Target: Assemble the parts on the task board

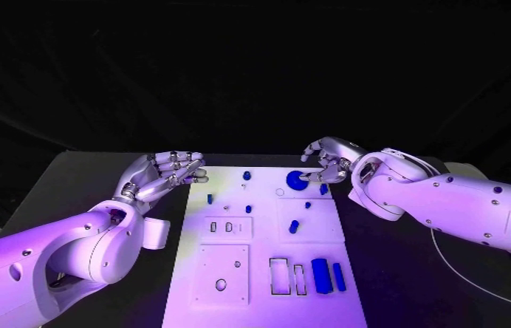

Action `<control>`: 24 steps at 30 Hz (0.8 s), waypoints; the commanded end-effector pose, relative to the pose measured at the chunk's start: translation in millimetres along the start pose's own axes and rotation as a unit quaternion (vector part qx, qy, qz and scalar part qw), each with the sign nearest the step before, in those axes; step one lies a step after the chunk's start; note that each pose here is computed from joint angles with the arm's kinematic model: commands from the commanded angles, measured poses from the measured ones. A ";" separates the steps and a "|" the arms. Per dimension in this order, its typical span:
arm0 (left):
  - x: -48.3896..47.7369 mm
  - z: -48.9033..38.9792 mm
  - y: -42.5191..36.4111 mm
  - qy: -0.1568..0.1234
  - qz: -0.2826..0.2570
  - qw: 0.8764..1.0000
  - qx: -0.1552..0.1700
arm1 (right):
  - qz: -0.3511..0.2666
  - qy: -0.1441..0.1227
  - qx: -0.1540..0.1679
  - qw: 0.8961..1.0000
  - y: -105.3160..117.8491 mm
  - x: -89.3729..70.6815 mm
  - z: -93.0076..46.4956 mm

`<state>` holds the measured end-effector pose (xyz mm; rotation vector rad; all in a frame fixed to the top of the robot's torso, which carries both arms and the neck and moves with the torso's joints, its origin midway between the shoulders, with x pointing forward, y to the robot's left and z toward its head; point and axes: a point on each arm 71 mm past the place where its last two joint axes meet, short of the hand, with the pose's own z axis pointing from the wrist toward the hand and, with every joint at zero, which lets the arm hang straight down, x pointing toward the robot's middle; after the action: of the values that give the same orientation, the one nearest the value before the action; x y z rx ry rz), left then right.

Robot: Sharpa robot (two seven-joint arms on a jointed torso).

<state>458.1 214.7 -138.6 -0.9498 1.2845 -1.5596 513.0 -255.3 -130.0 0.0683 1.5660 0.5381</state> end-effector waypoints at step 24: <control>1.6 0.3 -0.8 0.010 -0.006 1.000 0.001 | -0.022 0.045 0.022 0.999 -1.6 24.4 10.5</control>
<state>458.2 214.9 -138.9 -0.9509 1.2883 -1.5607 521.6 -245.2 -151.3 0.0633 1.6468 0.4945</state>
